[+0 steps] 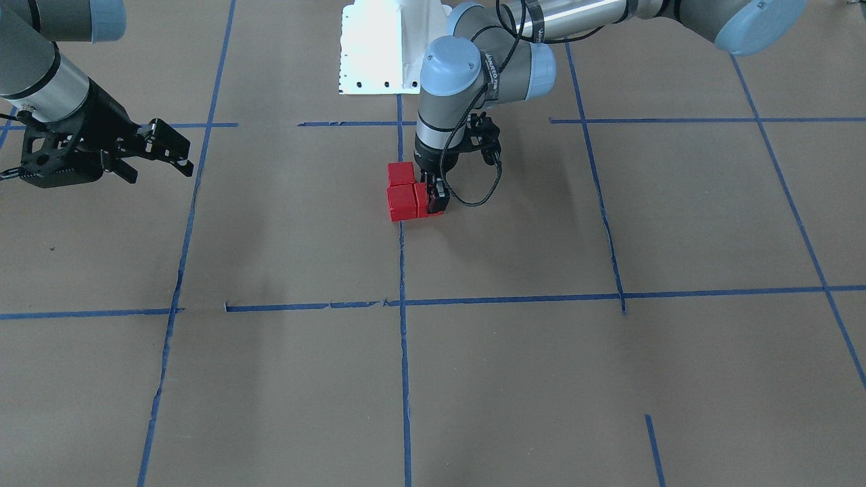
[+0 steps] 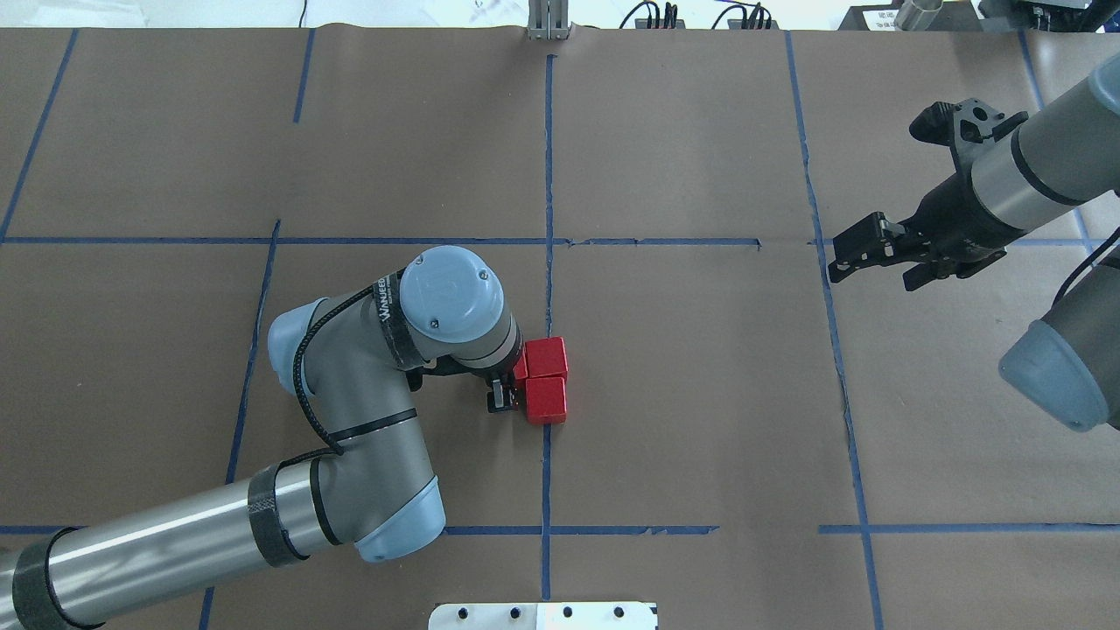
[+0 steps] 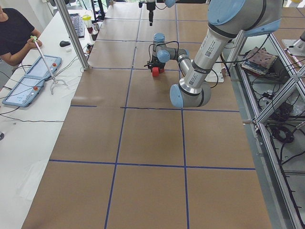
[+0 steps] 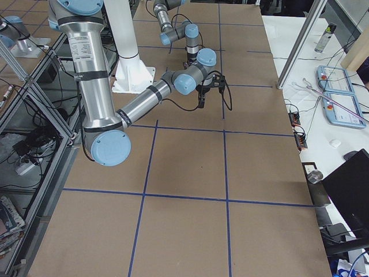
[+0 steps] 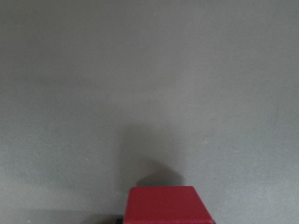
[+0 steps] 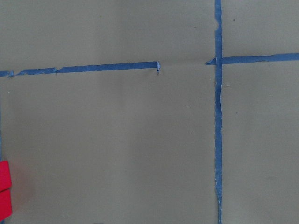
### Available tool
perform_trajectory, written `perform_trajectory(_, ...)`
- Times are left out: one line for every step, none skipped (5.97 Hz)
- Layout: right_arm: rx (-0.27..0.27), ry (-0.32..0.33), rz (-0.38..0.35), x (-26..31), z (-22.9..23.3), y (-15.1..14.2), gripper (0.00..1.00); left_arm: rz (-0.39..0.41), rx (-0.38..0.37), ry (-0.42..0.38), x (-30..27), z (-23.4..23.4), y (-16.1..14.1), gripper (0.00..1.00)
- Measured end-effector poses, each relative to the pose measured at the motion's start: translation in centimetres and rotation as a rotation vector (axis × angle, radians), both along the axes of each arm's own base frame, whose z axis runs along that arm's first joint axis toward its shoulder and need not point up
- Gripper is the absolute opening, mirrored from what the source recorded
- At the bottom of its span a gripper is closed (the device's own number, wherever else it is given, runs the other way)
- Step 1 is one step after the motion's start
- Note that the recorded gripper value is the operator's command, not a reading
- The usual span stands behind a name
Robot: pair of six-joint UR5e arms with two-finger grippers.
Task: Form red blocks into L shape at center
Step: 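Set the red cube beside the farther cube of the column and release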
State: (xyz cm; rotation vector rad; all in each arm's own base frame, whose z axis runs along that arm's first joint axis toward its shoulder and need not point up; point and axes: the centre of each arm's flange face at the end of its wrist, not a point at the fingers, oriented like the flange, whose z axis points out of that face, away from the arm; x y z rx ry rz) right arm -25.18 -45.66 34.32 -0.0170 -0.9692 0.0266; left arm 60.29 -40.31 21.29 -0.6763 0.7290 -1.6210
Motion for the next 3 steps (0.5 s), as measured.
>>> perform_trajectory(-0.001, 0.000, 0.000, 0.00, 0.00, 0.00, 1.00, 0.001, 0.001, 0.000, -0.02, 0.05, 0.01, 1.00)
perform_trajectory(-0.001, 0.000, 0.001, 0.00, 0.00, 0.00, 1.00, 0.004, 0.001, 0.001, -0.07, 0.01, 0.07, 1.00)
perform_trajectory(0.000, -0.002, 0.000, 0.01, -0.06, -0.01, 1.00, 0.022, 0.006, 0.010, -0.52, -0.31, 0.04, 1.00)
